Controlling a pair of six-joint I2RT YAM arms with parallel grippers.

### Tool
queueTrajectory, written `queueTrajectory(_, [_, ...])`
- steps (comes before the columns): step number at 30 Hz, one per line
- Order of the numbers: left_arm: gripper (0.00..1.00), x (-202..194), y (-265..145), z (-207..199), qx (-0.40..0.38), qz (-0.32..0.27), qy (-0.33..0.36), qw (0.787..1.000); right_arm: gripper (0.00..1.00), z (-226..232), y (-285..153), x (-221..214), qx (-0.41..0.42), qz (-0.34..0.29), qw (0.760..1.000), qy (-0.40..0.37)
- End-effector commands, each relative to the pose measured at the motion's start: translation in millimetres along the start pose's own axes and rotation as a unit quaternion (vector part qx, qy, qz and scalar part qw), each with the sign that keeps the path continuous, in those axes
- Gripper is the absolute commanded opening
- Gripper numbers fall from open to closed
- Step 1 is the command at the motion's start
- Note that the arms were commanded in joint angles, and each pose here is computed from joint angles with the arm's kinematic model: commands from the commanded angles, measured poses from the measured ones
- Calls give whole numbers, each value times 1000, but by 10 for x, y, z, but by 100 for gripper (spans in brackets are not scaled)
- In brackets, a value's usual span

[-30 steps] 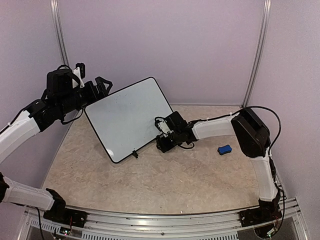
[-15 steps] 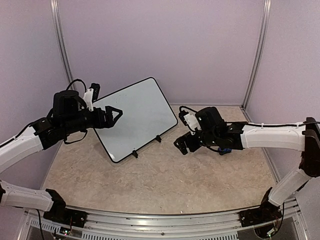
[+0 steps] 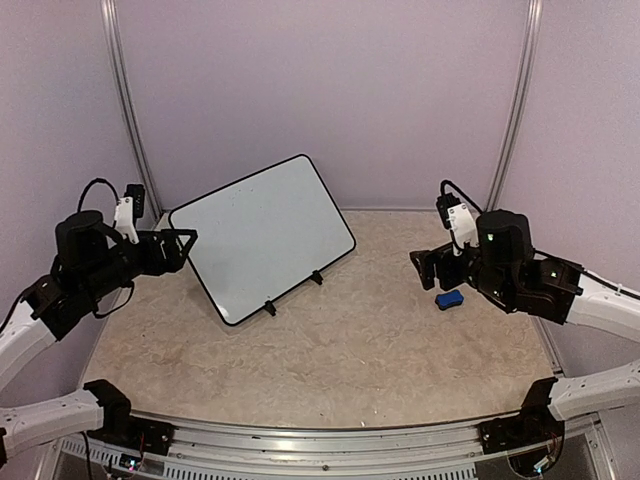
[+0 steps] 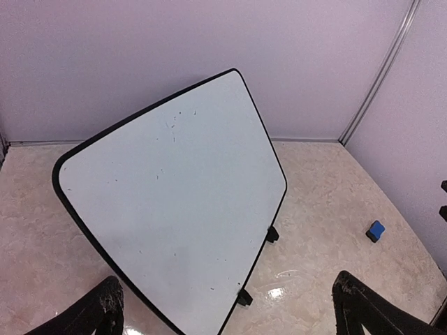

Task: Erase the whiteboard
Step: Reset both arms

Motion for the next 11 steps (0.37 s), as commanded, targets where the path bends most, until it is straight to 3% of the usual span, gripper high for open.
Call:
queueTrajectory(1, [99,-71,-176,158,61,-46,-3,997,99,-90,-53,-58,-40,-20,999,-13])
queueTrajectory(5, [99,-17,-256,241,97,-71,-10,993,100,-142,-115,-70,-57,-33,998,-7])
queueTrajectory(11, [99,-35,-198,268,108,-57,-11,992,99,-221,-297,-6,-54,-85,995,14])
Point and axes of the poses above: each gripper's point midway between its finger pads, its own y axis out along the fingers, its own z axis along the line the jaws close on, x = y × z, the point moved 10 cm from there along -y, back along the fingers, and after that the axes turned 1 degree about -y, right-handed, at the moved point
